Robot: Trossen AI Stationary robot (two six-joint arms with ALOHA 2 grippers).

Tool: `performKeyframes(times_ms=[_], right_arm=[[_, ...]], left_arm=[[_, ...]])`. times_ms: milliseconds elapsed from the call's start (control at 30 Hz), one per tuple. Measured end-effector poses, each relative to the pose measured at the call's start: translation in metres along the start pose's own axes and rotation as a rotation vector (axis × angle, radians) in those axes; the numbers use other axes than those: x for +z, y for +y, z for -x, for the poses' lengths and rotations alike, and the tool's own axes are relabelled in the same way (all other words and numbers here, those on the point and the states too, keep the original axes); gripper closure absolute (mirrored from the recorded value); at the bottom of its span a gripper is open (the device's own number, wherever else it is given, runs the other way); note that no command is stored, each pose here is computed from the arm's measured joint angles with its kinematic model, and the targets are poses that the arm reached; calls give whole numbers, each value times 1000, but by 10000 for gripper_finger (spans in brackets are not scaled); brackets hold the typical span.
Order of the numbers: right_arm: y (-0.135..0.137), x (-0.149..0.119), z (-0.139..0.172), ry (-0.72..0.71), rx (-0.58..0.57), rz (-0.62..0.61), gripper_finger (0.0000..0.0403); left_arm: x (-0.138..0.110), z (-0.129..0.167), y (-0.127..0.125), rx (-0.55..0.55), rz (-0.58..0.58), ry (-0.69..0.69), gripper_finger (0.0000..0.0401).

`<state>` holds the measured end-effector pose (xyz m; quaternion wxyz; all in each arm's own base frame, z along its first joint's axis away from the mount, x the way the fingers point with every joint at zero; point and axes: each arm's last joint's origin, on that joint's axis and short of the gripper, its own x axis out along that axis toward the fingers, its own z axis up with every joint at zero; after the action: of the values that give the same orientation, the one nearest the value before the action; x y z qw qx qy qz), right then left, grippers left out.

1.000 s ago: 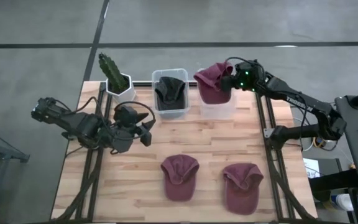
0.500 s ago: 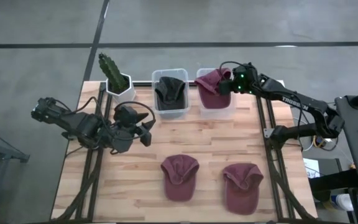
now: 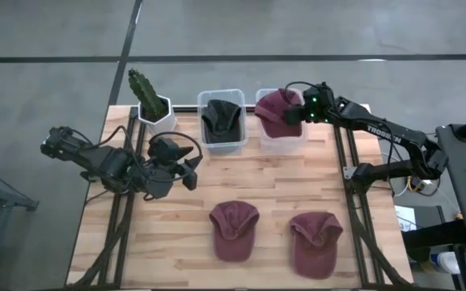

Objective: Pick & Place hat
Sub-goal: Put the left red cap into the right transparent bin

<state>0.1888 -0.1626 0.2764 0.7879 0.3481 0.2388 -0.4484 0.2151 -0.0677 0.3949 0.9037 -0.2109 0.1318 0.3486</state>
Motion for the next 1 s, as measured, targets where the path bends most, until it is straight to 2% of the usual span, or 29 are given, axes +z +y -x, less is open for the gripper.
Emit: performKeyframes(times_ms=[233,433,1000], right_arm=[[-3,-5,0,47,-28,6,280],[-2,-4,1,57,-9,6,263],[0,0,6,61,-18,18,276]], left_arm=[[0,0,0,1,-10,0,201],[0,0,0,0,-11,0,201],[0,0,0,1,-12,0,201]])
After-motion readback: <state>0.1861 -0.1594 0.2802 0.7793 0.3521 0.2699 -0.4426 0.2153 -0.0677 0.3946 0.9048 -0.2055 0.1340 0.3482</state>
